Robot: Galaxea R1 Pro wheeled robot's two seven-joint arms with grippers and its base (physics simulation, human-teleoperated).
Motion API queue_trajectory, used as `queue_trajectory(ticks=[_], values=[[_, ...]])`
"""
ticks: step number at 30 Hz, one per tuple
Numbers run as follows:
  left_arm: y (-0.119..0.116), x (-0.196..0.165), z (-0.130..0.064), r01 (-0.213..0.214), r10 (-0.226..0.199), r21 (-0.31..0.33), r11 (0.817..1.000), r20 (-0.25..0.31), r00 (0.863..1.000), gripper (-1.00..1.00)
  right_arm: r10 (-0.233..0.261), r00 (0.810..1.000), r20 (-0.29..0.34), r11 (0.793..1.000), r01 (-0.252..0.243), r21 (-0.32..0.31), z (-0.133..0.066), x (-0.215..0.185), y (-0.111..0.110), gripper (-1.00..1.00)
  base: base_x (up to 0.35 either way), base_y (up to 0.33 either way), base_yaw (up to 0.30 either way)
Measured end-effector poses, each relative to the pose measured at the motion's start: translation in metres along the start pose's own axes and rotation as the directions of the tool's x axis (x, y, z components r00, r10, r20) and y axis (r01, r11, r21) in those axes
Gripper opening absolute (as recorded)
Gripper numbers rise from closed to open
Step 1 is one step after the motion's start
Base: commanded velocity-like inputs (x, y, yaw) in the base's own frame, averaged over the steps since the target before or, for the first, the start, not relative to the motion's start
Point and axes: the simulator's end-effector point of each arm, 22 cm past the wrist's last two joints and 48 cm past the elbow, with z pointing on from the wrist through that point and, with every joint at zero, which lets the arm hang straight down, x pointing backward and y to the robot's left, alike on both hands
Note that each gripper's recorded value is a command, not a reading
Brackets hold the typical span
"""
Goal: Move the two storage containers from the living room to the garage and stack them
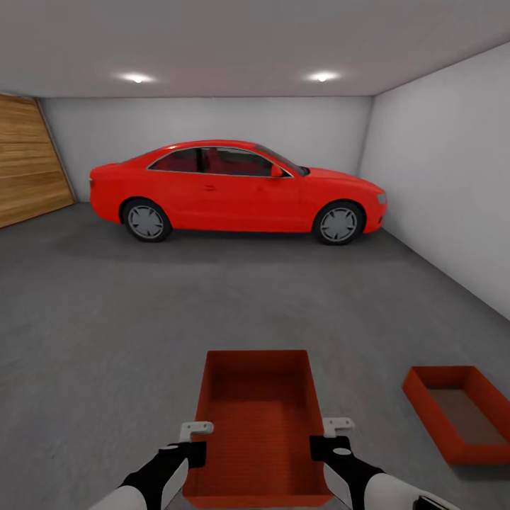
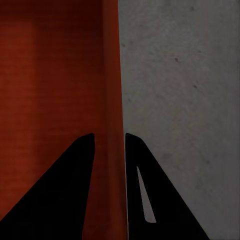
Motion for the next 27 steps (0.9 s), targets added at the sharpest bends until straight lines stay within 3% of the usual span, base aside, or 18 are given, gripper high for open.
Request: queue_trajectory(ticks=[27], values=[[0.0, 0.0, 0.0, 0.001, -0.001, 0.0, 1.0, 0.001, 1.0, -1.0, -0.001, 1.0, 0.001, 1.0, 0.001, 0.0, 0.0, -0.0003, 0.0, -1.0, 0.321, 0.0, 0.0]])
